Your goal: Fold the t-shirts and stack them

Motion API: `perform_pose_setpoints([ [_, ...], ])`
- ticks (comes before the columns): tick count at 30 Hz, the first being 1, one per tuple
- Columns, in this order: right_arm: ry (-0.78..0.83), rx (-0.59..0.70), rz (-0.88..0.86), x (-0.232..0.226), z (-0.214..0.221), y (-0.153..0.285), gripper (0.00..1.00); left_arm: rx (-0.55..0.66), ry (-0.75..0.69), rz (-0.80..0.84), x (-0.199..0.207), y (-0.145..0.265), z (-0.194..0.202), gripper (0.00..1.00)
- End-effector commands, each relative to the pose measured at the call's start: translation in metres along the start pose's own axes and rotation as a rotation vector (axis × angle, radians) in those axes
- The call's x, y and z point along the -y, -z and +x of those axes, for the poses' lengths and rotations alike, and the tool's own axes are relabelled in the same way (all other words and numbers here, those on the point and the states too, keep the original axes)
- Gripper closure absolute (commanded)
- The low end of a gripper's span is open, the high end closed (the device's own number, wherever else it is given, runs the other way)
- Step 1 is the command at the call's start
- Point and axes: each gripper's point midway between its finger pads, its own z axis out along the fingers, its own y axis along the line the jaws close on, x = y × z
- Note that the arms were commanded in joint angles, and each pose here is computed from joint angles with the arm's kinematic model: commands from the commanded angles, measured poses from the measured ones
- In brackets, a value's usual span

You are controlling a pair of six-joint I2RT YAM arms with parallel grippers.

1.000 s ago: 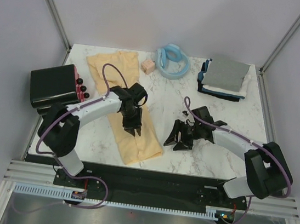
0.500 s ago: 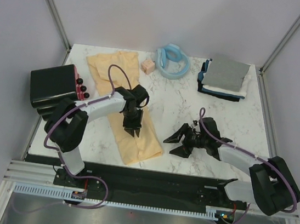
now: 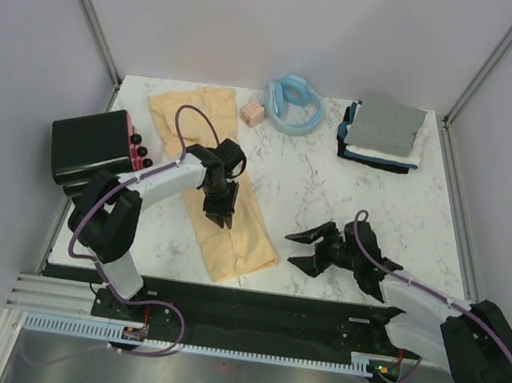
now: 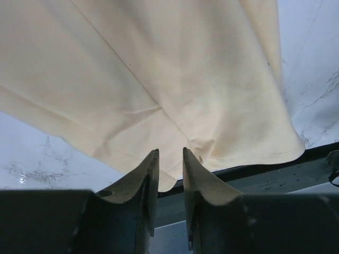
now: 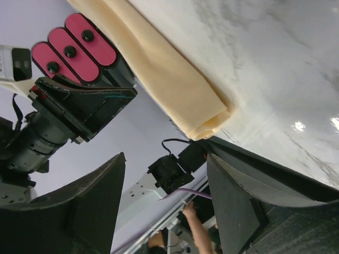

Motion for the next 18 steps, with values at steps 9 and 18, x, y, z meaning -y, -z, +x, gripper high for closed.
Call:
perform_pose_setpoints([
  [9,0.258,-0.038,0.181,-0.006,0.015,-0.033,0.28,0.043,-0.036,0.027,-0.017,0.007,-0.007,0.69],
  [18,0.192,-0.091,0.213,-0.002,0.029,-0.022,0.28,0.023,-0.026,0.037,-0.026,-0.001,-0.002,0.7],
])
